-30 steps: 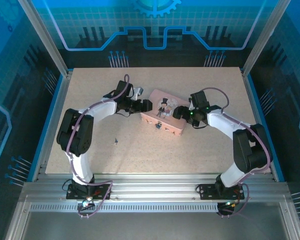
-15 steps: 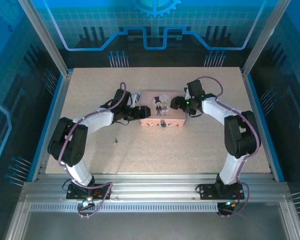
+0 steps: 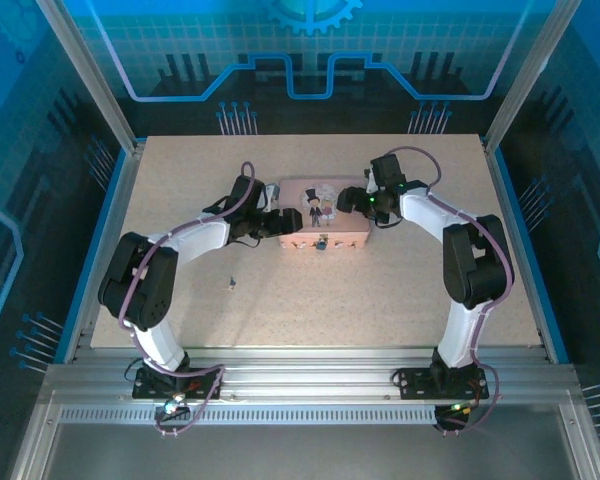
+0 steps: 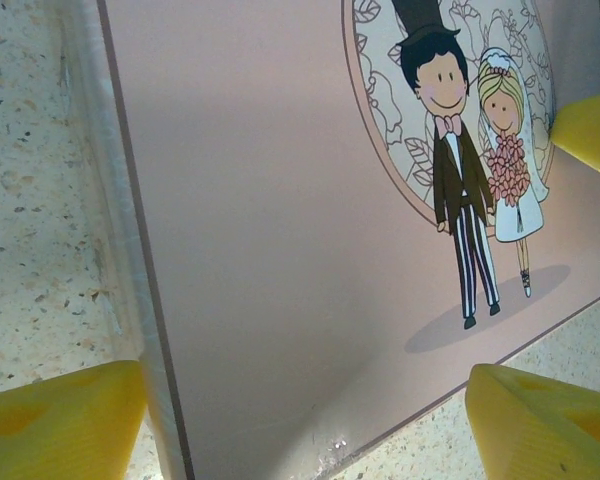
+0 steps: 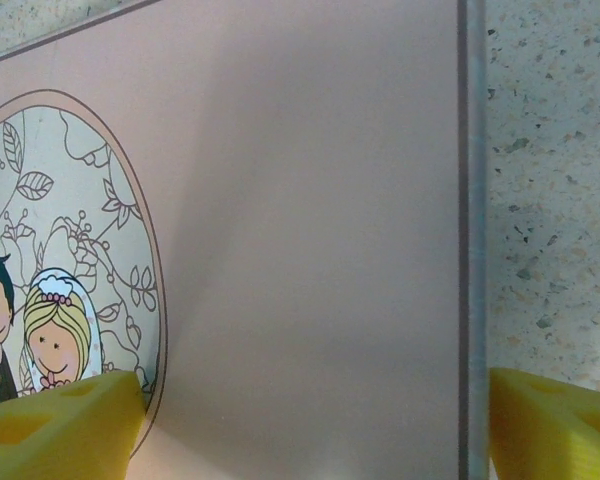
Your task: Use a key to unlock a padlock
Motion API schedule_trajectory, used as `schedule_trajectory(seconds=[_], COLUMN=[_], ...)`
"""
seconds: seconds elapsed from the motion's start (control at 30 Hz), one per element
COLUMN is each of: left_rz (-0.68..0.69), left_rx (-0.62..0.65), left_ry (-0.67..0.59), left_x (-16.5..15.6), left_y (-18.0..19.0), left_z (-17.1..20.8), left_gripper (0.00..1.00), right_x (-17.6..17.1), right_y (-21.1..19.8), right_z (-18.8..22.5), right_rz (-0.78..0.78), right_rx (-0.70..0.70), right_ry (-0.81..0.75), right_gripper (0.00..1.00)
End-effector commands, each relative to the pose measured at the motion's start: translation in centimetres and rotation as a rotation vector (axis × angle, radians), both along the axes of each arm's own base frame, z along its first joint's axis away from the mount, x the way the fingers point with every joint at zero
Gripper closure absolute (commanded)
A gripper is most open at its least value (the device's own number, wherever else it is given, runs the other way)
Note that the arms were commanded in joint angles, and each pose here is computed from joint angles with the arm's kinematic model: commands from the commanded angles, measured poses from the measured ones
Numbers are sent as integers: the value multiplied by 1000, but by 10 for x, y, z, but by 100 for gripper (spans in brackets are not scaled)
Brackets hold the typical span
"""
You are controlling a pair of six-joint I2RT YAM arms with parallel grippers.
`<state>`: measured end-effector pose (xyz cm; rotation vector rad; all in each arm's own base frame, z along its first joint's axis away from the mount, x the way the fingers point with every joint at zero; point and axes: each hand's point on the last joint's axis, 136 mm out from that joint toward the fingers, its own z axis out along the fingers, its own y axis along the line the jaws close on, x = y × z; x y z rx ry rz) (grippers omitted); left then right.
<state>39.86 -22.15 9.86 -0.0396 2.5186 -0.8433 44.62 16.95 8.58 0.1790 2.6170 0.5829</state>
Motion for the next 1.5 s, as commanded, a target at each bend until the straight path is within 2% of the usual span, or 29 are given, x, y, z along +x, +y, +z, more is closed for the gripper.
schedule_trajectory(seconds=[0.0, 0.27, 0.3, 0.33, 0.53, 0.63, 0.8, 0.87, 1.07, 1.17, 1.47], left_rz=[2, 105, 113, 120, 182, 265, 332, 322, 367, 415, 495], left_rx=[-9, 34, 44, 55, 77, 64, -88, -98, 3, 57, 122], left_ry=[-17, -31, -34, -40, -105, -112, -45, -9, 145, 206, 305], left_x=[-10, -15, -18, -19, -35, -43, -61, -70, -110, -132, -171], left_y=[-3, 35, 39, 43, 65, 80, 94, 94, 112, 125, 137], left_z=[14, 28, 31, 34, 56, 62, 65, 61, 31, 14, -14], left_gripper=[14, 9, 7, 2, 1, 1, 1, 1, 4, 6, 11], right_x=[-8, -19, -22, -25, -55, -76, -113, -126, -161, -176, -196], right_y=[7, -18, -21, -23, -28, -22, -17, -16, -5, 1, 28], right_z=[8, 34, 38, 42, 66, 79, 90, 91, 93, 78, 58], right_rz=[35, -1, -4, -7, -2, 23, 50, 49, 99, 123, 184], right_rx=[20, -37, -50, -57, -59, -47, -51, -44, -5, -6, -55], right_ry=[7, -43, -53, -61, -116, -148, -178, -192, -204, -163, -132], right_gripper=[11, 8, 7, 7, 6, 7, 9, 10, 12, 13, 15])
